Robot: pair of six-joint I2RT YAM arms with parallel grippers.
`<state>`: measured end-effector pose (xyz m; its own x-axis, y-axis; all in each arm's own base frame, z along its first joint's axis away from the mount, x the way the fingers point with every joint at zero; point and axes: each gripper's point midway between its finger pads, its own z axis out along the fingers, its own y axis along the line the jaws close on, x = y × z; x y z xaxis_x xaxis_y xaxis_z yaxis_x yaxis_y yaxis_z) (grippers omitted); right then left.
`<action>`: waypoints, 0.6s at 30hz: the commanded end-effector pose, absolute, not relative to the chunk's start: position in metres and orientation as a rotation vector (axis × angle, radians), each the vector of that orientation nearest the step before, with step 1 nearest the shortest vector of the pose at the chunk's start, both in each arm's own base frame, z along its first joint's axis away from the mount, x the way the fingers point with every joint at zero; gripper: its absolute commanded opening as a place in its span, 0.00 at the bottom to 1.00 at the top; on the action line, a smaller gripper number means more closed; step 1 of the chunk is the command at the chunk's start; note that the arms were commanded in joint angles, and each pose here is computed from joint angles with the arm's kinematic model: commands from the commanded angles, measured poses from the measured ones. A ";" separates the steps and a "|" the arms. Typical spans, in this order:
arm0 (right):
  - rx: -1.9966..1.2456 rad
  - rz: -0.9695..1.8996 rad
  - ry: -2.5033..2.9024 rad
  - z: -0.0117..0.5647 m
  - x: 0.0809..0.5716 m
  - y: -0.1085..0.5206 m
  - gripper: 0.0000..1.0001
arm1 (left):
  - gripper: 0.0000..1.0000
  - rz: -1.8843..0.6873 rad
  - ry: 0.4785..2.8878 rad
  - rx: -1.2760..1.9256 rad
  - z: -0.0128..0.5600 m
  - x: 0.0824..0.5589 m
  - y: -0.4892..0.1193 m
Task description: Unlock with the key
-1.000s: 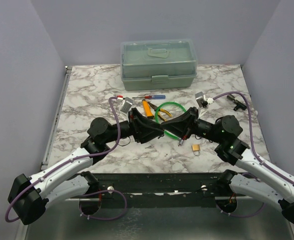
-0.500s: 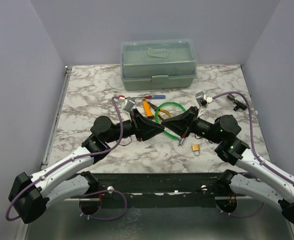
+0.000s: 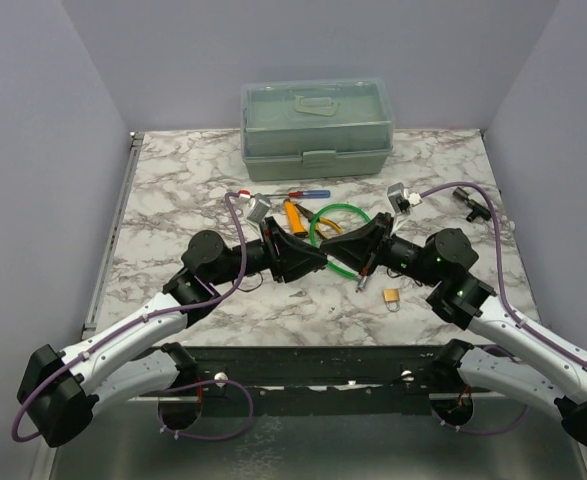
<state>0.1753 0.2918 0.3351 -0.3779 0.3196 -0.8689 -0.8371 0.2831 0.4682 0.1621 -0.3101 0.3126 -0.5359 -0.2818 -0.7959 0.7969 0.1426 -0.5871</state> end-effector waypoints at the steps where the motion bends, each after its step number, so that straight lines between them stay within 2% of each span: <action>1: -0.497 1.332 1.471 0.334 0.177 0.291 0.00 | 0.40 -1.538 1.499 0.526 0.327 0.163 -0.309; 9: -0.498 1.336 1.484 0.328 0.178 0.294 0.01 | 0.30 -1.554 1.504 0.535 0.327 0.161 -0.310; 16: -0.506 1.342 1.486 0.323 0.178 0.296 0.01 | 0.00 -1.590 1.526 0.545 0.326 0.158 -0.313; 18: -0.506 1.339 1.476 0.323 0.177 0.294 0.00 | 0.00 -1.597 1.532 0.543 0.327 0.157 -0.314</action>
<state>0.1785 0.2936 0.3264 -0.3887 0.3120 -0.8669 -0.8287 0.2929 0.4770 0.1605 -0.3110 0.3099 -0.5564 -0.2662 -0.7871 0.7866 0.1364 -0.6022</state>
